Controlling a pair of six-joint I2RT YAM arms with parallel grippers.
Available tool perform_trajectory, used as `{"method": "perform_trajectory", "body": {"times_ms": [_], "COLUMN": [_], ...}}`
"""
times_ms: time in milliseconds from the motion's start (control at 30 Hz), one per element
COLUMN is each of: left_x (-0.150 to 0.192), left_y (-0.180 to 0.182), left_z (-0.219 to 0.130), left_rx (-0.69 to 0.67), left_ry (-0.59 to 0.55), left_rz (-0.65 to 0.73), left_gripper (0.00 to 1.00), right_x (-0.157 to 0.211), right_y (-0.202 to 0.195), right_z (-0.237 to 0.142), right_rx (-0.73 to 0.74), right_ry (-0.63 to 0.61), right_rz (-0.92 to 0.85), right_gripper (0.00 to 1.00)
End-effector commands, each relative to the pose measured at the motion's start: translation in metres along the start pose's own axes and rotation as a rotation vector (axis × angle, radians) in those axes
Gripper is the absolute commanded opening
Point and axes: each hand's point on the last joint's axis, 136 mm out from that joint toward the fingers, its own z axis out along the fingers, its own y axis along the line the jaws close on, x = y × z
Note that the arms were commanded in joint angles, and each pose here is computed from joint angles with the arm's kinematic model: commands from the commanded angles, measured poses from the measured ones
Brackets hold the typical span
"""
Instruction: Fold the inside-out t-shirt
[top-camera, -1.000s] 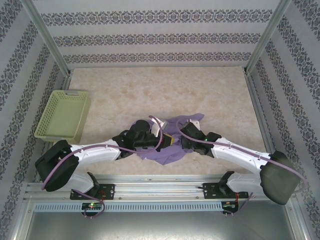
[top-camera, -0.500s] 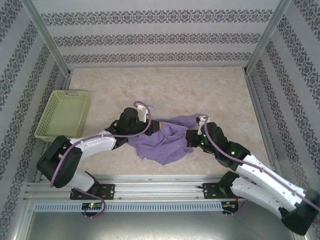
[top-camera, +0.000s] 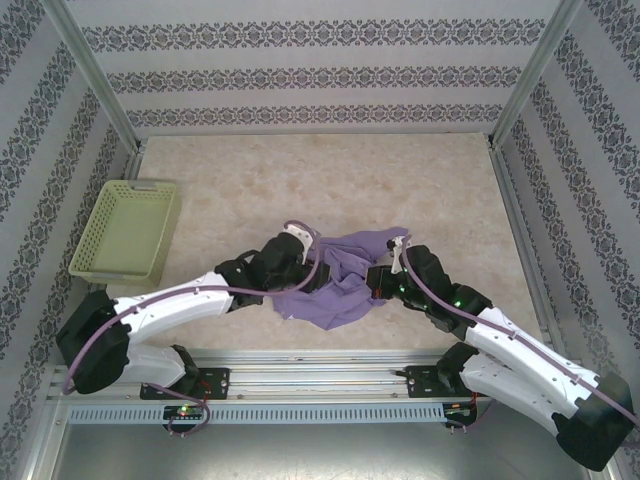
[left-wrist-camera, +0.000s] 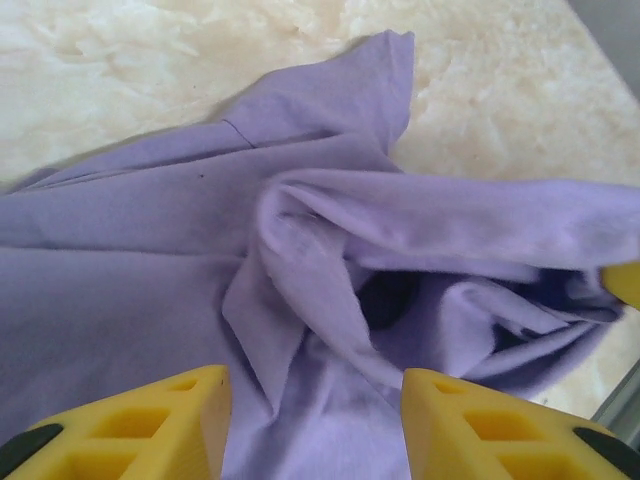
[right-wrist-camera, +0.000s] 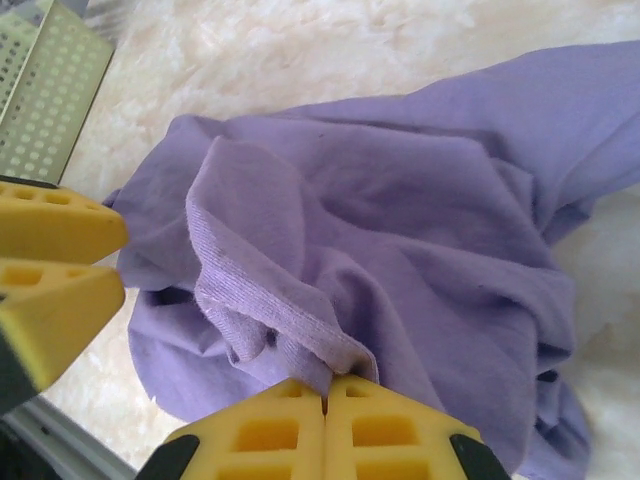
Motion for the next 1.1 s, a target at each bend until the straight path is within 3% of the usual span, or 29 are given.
{"method": "perform_trajectory", "body": {"times_ms": [0, 300, 633, 700, 833, 933, 1067], "left_x": [0.002, -0.004, 0.004, 0.004, 0.000, -0.006, -0.012], "left_y": [0.008, 0.003, 0.026, 0.029, 0.036, 0.032, 0.014], "left_z": [-0.009, 0.040, 0.077, 0.080, 0.067, 0.043, 0.000], "left_rx": [-0.174, -0.268, -0.369, -0.380, -0.402, -0.348, -0.152], "left_ry": [0.004, 0.090, 0.160, 0.168, 0.132, 0.058, -0.096], "left_rz": [0.114, 0.205, 0.212, 0.216, 0.209, 0.197, 0.145], "left_gripper": [0.48, 0.39, 0.39, 0.29, 0.01, 0.00, 0.00], "right_x": [-0.010, -0.010, -0.006, -0.006, -0.007, -0.005, -0.006], "right_y": [0.019, 0.038, 0.041, 0.038, 0.006, -0.017, -0.028], "right_z": [-0.001, 0.000, 0.001, 0.001, 0.002, 0.004, 0.015], "right_rx": [-0.045, -0.082, -0.100, -0.084, 0.095, 0.236, 0.306], "right_ry": [-0.032, -0.041, -0.038, -0.042, -0.050, -0.035, -0.021], "right_rz": [-0.028, -0.056, -0.056, -0.054, -0.040, -0.045, -0.062], "right_gripper": [0.00, 0.00, 0.00, 0.00, 0.00, 0.00, 0.00]}}
